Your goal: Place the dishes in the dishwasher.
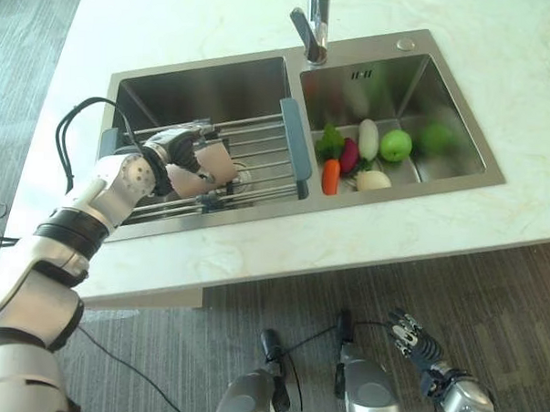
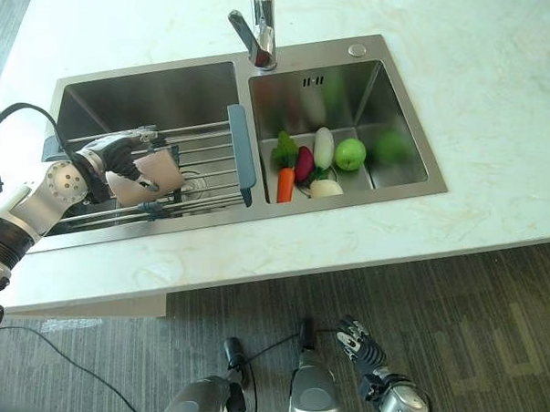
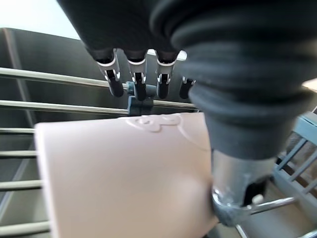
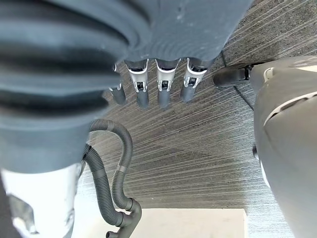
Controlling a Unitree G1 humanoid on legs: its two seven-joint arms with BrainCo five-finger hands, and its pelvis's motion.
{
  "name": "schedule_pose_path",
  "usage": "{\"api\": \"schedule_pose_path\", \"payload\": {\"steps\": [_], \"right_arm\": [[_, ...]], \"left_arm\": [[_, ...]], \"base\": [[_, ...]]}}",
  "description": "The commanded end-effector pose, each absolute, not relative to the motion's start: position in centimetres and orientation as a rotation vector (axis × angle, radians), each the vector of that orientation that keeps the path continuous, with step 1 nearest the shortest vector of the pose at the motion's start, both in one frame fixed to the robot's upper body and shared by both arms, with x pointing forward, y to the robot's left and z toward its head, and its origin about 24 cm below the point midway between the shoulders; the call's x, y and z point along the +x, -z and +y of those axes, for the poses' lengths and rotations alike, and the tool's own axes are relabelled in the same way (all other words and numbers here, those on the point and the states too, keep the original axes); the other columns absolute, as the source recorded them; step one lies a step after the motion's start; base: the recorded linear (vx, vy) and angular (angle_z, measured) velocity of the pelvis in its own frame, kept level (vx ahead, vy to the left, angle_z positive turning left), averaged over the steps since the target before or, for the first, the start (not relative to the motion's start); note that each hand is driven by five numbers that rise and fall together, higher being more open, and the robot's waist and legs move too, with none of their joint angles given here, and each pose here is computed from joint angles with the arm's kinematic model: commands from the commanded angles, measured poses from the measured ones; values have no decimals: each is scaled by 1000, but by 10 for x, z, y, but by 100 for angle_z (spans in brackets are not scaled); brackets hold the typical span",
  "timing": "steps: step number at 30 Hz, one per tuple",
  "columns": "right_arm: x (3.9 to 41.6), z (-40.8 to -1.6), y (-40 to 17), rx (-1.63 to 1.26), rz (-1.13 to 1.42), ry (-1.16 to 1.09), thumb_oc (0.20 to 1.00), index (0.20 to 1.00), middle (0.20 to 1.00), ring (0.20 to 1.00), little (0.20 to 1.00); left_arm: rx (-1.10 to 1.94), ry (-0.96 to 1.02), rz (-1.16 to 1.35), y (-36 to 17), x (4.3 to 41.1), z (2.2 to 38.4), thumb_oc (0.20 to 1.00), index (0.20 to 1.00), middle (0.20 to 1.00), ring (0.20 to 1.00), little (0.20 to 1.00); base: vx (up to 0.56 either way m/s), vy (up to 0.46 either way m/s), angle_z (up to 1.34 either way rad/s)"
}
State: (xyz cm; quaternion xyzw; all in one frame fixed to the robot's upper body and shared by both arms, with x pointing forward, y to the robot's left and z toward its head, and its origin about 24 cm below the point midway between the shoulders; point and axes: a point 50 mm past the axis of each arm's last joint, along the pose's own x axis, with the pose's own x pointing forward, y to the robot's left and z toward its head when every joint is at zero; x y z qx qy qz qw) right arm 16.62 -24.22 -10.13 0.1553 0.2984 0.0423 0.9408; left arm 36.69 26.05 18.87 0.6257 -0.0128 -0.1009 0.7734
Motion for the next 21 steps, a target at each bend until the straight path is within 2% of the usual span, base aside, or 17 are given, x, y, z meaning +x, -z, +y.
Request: {"api": "schedule_pose_path", "payload": {"steps": [1, 21], "right_arm": [[172, -238, 95, 333, 543, -96, 1000, 1000, 1000, 1000, 1000], [171, -244, 92, 328, 532, -88, 1000, 1000, 1000, 1000, 1000]], "left_arm": [[1431, 108, -51, -225, 366, 281, 1000, 1000, 1000, 1000, 1000], [1398, 139, 122, -209, 358, 300, 1000, 1000, 1000, 1000, 1000]], "base": [[4, 6, 11], [-3, 6, 1]]}}
